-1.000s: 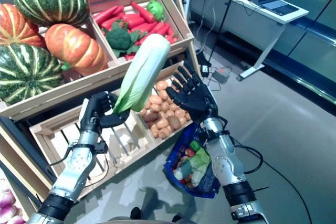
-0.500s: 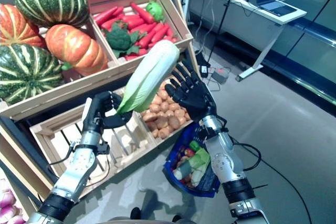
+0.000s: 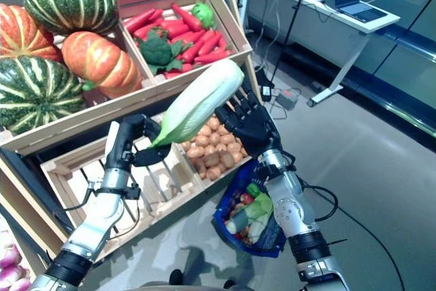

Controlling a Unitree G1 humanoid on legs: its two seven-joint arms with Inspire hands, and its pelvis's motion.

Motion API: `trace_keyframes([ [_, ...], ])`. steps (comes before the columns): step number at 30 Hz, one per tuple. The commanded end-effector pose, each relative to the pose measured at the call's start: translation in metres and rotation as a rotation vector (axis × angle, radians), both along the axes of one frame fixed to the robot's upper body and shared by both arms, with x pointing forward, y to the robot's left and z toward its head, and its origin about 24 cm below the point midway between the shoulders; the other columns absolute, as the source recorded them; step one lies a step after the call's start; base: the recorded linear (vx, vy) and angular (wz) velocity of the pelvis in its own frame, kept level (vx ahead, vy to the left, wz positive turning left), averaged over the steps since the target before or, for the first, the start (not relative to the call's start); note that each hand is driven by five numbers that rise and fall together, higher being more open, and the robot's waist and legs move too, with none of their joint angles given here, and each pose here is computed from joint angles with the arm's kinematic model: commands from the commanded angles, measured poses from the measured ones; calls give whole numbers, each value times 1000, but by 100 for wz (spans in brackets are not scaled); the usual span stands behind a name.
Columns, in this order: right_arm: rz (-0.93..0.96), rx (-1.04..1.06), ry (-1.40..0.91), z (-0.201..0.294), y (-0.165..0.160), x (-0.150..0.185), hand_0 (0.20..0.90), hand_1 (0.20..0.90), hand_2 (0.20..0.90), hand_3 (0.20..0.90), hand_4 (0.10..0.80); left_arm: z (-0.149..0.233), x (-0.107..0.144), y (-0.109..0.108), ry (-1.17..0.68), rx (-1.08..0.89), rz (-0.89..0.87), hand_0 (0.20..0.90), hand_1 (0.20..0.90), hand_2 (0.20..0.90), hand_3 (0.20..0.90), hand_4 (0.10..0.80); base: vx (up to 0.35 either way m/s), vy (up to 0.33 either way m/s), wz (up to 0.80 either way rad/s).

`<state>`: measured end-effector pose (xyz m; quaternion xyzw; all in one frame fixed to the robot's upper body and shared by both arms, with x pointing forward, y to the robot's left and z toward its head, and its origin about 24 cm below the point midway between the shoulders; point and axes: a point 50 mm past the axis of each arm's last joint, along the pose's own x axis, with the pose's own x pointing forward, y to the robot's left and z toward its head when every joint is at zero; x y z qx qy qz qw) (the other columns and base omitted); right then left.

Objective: Put vegetables into the basket

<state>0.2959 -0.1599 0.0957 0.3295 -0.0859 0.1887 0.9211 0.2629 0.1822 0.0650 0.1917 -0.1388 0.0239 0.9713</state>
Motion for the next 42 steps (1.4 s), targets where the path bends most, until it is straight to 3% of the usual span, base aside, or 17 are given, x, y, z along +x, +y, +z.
trace_keyframes([
  [1, -1, 126, -219, 54, 0, 19, 900, 900, 900, 900, 800, 63, 21, -25, -361, 62, -150, 300, 300, 300, 300, 400, 0, 0, 0],
  [26, 145, 390, -260, 67, 8, 19, 900, 900, 900, 900, 800, 35, 10, -32, -396, 372, -231, 300, 300, 300, 300, 400, 1, 0, 0],
  [29, 166, 398, -273, 67, 11, 19, 900, 900, 900, 900, 800, 34, 11, -34, -361, 353, -256, 300, 300, 300, 300, 400, 13, -6, -4],
  [35, 240, 387, -331, 74, 17, 17, 900, 900, 900, 900, 800, 10, 12, -34, -101, 134, -358, 300, 300, 300, 300, 400, 3, -1, -1],
  [42, 227, 363, -302, 72, 13, 19, 900, 900, 900, 900, 800, 11, 9, -34, -92, 93, -370, 300, 300, 300, 300, 400, 0, 0, 0],
])
